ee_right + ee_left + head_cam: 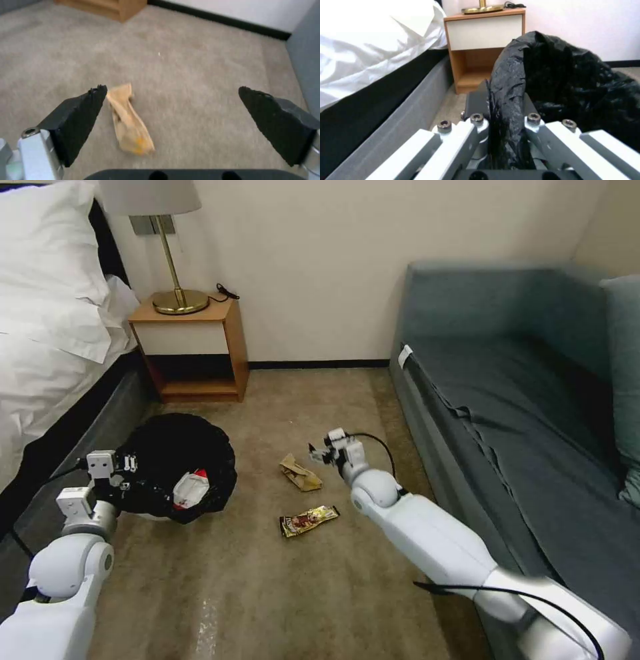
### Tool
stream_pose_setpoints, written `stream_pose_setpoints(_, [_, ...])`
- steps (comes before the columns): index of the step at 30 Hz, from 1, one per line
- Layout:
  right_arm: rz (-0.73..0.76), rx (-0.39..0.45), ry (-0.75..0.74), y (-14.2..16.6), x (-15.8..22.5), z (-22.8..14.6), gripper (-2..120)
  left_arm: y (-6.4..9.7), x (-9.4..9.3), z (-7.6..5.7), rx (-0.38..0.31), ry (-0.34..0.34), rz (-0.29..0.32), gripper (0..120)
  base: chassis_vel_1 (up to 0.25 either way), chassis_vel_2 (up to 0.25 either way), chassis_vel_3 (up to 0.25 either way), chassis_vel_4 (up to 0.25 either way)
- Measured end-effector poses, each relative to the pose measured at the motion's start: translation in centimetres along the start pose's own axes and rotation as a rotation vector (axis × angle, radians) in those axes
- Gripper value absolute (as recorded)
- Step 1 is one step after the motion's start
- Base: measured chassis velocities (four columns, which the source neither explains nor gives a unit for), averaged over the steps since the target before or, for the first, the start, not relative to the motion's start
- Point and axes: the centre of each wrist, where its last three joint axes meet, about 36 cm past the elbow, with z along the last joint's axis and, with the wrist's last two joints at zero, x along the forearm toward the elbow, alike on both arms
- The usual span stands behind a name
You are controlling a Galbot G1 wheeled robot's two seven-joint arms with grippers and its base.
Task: Pick up the trash bin, then pick up the garbage on the floor and place it into the trash bin.
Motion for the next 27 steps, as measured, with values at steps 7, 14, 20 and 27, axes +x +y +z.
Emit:
stream_pose_setpoints(7, [0.007,-0.007,0.037,0.6,1.0,2.7,100,0.1,0.5,0.9,-0.003,0.016,-0.003,7,0.0,0.0,0.0,0.0])
stream_pose_setpoints(14, [0.021,-0.016,0.081,0.0,1.8,4.9,100,0.7,0.7,1.0,-0.015,0.019,-0.006,7,0.0,0.0,0.0,0.0])
stream_pose_setpoints(20, [0.012,-0.018,0.094,-0.1,2.2,5.3,100,0.8,0.5,0.5,-0.02,0.01,0.003,7,0.0,0.0,0.0,0.0])
stream_pose_setpoints(27, [-0.011,-0.017,0.112,-0.2,2.3,6.0,100,1.8,0.1,-0.2,-0.017,0.005,-0.003,7,0.0,0.0,0.0,0.0])
